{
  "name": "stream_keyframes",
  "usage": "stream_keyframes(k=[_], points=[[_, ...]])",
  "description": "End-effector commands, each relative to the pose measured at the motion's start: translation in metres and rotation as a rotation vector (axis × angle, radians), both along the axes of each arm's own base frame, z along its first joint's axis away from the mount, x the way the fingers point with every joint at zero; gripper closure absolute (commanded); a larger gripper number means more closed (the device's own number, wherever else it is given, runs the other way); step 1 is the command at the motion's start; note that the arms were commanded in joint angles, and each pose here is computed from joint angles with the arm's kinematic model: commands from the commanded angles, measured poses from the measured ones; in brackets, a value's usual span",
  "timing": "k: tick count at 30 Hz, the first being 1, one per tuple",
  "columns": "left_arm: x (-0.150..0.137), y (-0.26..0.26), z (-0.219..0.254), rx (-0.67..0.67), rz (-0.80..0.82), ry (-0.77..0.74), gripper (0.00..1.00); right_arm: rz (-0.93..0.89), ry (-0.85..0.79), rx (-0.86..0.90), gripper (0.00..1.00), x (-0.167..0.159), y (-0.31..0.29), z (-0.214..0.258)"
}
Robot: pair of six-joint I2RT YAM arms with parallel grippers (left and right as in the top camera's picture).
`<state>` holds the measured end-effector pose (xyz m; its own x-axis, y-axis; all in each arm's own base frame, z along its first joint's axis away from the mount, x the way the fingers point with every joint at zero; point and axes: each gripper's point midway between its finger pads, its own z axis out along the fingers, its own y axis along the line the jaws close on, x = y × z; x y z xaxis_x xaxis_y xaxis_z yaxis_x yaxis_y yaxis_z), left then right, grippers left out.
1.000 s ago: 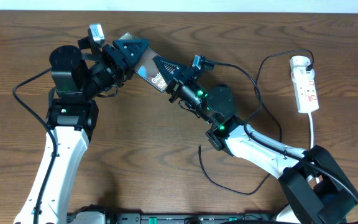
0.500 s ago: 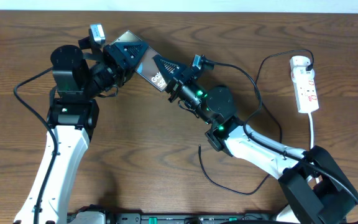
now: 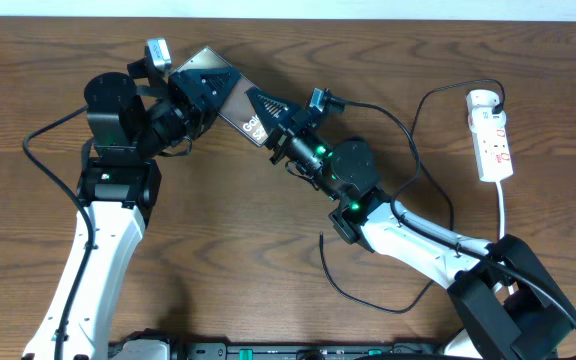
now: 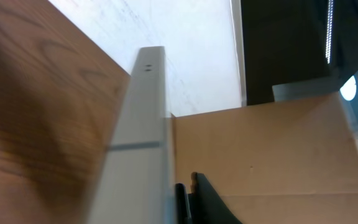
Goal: Plug charger to phone and switch on socket
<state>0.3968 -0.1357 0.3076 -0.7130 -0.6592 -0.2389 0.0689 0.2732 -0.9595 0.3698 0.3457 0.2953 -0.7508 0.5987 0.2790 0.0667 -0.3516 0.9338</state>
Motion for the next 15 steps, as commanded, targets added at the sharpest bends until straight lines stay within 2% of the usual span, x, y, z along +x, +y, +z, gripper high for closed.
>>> stream_keyframes(k=[1,15], points=[[-0.0078,-0.0163,0.0051,0.001,-0.074,-0.03,0.92,0.172,-0.055,-0.015,0.99,-0.0364,0.0323,0.0116],[-0.0076,-0.0162,0.0051,0.001,-0.073,-0.03,0.92,0.172,-0.06,-0.021,0.99,-0.0369,0.0329,0.0112]])
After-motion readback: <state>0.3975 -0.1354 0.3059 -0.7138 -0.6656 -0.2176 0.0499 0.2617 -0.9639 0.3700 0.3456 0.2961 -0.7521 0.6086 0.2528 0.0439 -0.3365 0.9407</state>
